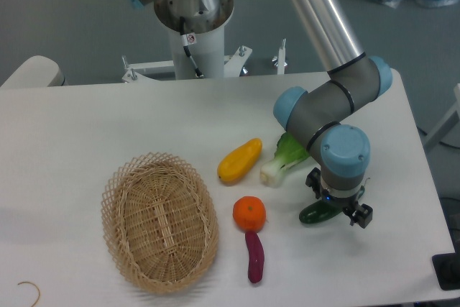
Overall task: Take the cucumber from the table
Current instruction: 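Lower the gripper around the cucumber and close on it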
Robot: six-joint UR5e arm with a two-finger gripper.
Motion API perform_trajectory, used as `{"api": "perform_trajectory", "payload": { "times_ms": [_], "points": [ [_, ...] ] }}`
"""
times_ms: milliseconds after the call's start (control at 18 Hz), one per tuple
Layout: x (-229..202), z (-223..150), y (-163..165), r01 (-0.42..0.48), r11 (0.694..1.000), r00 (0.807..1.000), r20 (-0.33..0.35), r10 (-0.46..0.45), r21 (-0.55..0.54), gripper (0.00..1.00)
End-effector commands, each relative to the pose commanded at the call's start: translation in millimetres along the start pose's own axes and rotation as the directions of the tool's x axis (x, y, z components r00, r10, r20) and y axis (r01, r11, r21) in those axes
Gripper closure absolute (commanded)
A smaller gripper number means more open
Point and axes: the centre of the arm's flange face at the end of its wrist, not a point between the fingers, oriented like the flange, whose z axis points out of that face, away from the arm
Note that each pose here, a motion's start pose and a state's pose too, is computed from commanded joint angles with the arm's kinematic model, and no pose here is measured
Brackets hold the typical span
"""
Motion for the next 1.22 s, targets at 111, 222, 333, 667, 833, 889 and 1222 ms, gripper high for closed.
{"api": "perform_trajectory", "payload": {
  "times_ms": [111, 222, 333, 667, 833, 889, 1222],
  "points": [
    [-0.6, 0.3, -0.1, 0.002, 1.0, 1.0, 0.001, -0.002, 0.0, 0.0],
    [-0.5, 1.4, -0.3, 0.002, 1.0, 1.0, 0.0, -0.002, 0.0, 0.0],
    [0.6, 3.7, -0.4, 0.001, 1.0, 1.0, -0.004, -0.001, -0.001, 0.13],
    [1.8, 5.1, -0.2, 0.0, 1.0, 1.0, -0.009, 0.0, -0.003, 0.22],
    [1.8, 5.1, -0.2, -0.001, 1.0, 1.0, -0.009, 0.001, -0.003, 0.31],
    [1.7, 4.0, -0.1, -0.001, 1.0, 1.0, -0.007, 0.001, -0.003, 0.39],
    [0.0, 2.2, 0.9, -0.004, 1.0, 1.0, -0.001, 0.004, -0.013, 0.63]
  ]
}}
